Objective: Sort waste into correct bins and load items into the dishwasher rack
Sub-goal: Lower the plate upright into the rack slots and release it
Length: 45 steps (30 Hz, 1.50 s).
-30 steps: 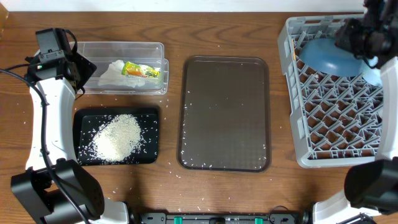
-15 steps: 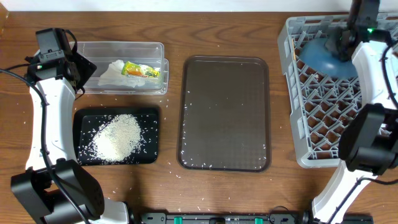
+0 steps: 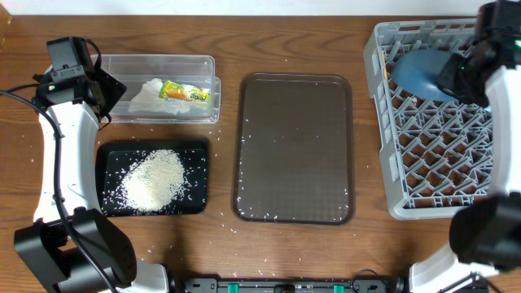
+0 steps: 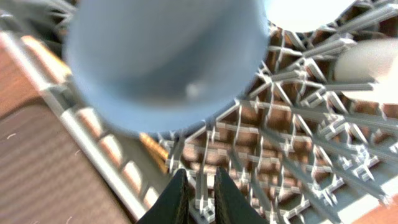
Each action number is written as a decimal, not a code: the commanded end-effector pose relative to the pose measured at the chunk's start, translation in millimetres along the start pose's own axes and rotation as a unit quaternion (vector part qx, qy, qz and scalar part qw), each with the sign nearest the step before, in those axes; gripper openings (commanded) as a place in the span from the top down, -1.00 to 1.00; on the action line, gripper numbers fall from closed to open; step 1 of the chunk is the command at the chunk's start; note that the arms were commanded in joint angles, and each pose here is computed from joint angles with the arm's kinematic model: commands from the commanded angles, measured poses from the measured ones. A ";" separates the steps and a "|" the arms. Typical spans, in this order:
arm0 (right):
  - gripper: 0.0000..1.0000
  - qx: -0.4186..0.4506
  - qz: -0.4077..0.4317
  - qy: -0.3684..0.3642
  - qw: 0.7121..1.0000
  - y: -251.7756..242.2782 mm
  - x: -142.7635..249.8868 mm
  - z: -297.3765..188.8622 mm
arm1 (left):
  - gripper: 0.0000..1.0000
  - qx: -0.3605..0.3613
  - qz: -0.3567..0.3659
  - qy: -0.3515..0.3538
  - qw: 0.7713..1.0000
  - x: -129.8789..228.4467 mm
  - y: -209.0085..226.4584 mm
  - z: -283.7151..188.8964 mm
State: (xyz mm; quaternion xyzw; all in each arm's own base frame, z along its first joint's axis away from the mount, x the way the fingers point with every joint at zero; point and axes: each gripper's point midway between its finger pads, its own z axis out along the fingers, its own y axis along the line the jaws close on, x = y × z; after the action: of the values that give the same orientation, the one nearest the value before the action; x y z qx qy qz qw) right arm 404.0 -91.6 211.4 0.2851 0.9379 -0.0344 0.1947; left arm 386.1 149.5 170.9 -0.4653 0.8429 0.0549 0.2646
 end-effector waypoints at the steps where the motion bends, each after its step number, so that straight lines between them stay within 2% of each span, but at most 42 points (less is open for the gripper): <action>1: 0.67 -0.022 0.006 -0.024 0.999 5.5 -3.0 -22.0 | -0.84 0.004 -0.001 -0.007 1.000 -3.6 0.1 -7.1; 7: 0.59 -0.043 0.011 -0.073 0.996 19.1 -32.3 -12.4 | -0.84 0.004 -0.001 -0.007 1.000 -3.6 0.1 -7.1; 12: 0.58 -0.049 0.013 -0.088 0.995 31.1 -51.7 18.7 | -0.83 0.004 -0.001 -0.007 1.000 -3.6 0.1 -7.1; 18: 0.63 -0.032 0.007 -0.037 0.999 33.3 -38.7 67.9 | -0.83 0.004 -0.001 -0.007 1.000 -3.6 0.1 -7.1; 21: 0.74 -0.020 0.002 0.006 1.000 29.0 -20.0 79.1 | -0.83 0.004 -0.001 -0.007 1.000 -3.6 0.1 -7.1; 26: 0.89 0.004 -0.004 0.067 0.998 15.7 11.0 70.5 | -0.83 0.004 -0.001 -0.007 1.000 -3.6 0.1 -7.1; 32: 0.90 0.024 -0.008 0.114 0.993 0.7 38.6 44.8 | -0.84 0.004 -0.001 -0.007 1.000 -3.6 0.1 -7.1; 38: 0.90 0.019 -0.008 0.114 0.993 -2.5 44.6 22.9 | -0.84 0.004 -0.001 -0.007 1.000 -3.6 0.1 -7.1; 45: 0.93 -0.020 -0.014 0.078 0.997 15.4 36.2 5.7 | -0.84 0.004 -0.001 -0.007 1.000 -3.6 0.1 -7.1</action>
State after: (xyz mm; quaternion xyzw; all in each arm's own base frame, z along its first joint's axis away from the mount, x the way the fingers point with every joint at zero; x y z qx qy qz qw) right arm 384.1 -76.2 179.5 0.2851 0.9526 -0.0111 0.1053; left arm 386.1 149.5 171.1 -0.4653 0.8429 0.0549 0.2648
